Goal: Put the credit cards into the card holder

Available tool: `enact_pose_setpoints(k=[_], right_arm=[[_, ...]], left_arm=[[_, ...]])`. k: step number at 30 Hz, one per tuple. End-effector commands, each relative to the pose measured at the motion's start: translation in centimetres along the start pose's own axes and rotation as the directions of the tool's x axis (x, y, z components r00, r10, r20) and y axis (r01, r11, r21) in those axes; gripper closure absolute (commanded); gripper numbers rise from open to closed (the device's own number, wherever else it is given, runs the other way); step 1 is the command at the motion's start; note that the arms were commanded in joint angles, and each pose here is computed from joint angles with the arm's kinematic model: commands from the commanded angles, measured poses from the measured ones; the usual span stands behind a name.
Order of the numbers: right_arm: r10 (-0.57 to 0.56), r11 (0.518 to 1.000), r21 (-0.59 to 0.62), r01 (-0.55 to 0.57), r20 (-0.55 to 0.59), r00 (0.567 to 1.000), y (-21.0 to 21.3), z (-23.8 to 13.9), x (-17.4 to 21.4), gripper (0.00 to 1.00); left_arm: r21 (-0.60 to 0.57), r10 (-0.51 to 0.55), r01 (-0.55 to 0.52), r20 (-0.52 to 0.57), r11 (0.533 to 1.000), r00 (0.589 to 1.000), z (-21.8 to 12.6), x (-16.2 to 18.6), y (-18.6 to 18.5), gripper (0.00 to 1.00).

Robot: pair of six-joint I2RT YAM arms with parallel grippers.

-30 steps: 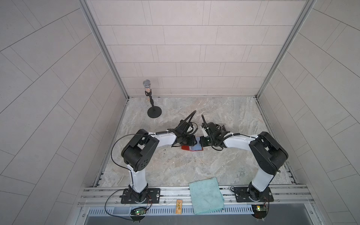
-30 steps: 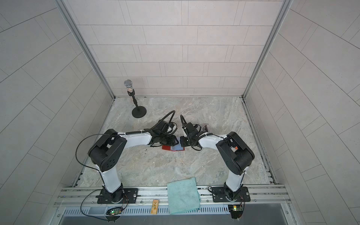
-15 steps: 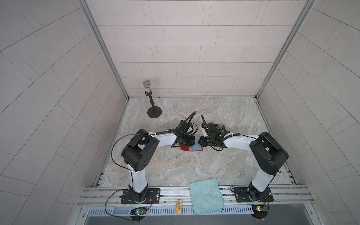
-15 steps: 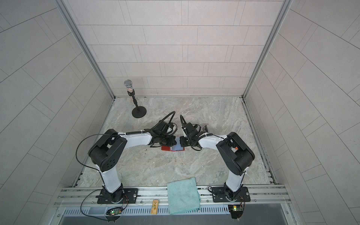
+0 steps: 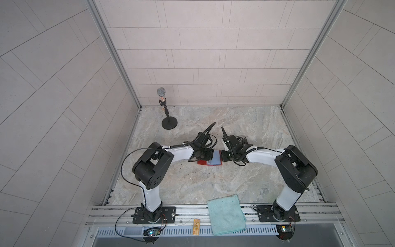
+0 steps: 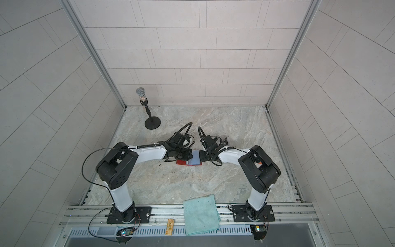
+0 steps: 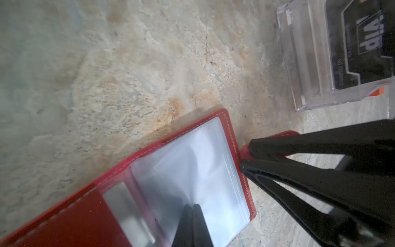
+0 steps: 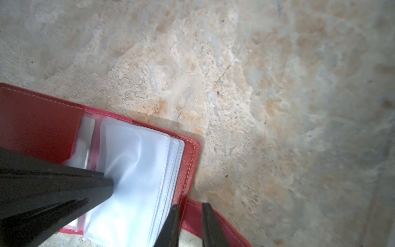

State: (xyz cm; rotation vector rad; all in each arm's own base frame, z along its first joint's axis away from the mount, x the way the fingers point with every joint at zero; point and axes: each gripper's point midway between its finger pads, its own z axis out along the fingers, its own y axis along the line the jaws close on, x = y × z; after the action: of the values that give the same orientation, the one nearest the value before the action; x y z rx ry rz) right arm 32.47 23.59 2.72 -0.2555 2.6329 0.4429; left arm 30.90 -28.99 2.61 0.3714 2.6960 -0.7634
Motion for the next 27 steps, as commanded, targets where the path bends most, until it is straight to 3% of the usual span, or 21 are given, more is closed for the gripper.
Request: enact_pose_setpoints(k=[1, 8, 18, 27], right_arm=[[-0.011, 1.0, 0.018, 0.011, -0.017, 1.0, -0.2, -0.5, 0.2, 0.79], [-0.014, 1.0, -0.002, 0.014, 0.027, 1.0, 0.5, -2.0, -0.9, 0.8], [0.015, 0.986, -0.164, -0.007, 0.047, 0.999, 3.3, -2.4, -1.8, 0.85], [0.043, 0.991, -0.131, -0.039, 0.026, 0.999, 2.4, -1.3, -1.2, 0.9]], left_arm=[[-0.016, 0.016, -0.016, 0.015, 1.0, 1.0, -0.9, -0.2, 0.1, 0.99], [0.003, 0.013, -0.014, 0.041, 1.0, 0.999, -1.3, -0.5, -0.3, 0.99], [0.002, 0.008, -0.008, 0.039, 1.0, 0.999, -1.2, -0.4, -0.1, 0.99], [0.004, 0.008, -0.008, 0.04, 1.0, 0.999, -1.2, -0.4, -0.2, 0.99]])
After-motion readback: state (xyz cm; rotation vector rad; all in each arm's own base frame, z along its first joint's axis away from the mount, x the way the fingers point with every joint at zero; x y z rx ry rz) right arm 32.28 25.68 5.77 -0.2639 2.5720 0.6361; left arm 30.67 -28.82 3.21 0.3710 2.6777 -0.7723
